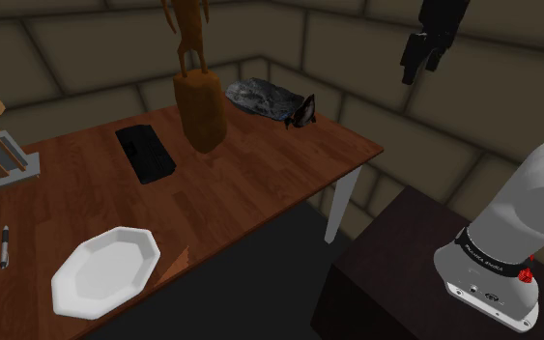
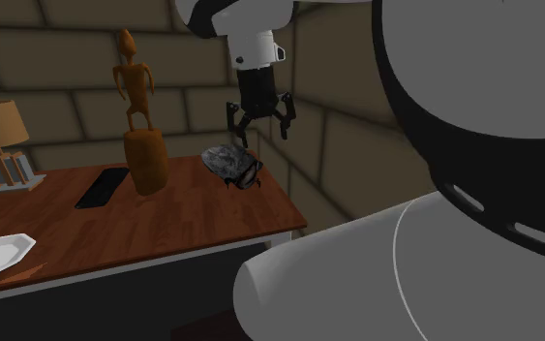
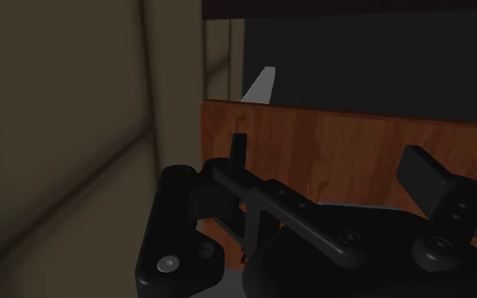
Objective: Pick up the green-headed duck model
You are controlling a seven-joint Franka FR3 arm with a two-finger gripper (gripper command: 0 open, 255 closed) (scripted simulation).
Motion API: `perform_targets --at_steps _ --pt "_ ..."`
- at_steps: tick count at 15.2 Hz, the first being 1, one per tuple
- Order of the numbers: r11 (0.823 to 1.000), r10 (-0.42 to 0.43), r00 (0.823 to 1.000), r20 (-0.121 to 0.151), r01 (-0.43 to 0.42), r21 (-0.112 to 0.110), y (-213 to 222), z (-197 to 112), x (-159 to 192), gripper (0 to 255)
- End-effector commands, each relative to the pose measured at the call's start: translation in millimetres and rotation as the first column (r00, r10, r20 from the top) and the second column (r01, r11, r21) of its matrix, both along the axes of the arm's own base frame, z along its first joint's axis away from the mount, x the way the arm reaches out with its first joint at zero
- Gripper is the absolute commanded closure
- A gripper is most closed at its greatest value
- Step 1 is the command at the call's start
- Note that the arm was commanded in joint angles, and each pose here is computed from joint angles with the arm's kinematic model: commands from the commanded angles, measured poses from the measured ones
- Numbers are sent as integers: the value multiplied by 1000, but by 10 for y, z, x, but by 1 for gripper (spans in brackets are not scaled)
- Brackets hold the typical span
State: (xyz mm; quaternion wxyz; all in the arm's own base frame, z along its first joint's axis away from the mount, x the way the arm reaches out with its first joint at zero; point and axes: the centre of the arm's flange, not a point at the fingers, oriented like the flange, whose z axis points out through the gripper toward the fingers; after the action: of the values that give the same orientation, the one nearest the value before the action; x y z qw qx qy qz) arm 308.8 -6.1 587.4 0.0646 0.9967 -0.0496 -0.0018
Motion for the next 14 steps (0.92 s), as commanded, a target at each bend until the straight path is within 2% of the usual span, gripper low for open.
perform_targets --at_steps 1,4,7,10,14 --pt "1000 0 1000 0 0 0 0 0 0 0" --pt "995 -96 995 7 96 -9 210 -208 284 0" --pt "982 -190 982 15 190 -18 390 -415 589 0" --pt "959 -283 959 23 284 -26 538 -622 910 0" --pt "914 -402 915 36 404 -35 683 -897 1360 0"
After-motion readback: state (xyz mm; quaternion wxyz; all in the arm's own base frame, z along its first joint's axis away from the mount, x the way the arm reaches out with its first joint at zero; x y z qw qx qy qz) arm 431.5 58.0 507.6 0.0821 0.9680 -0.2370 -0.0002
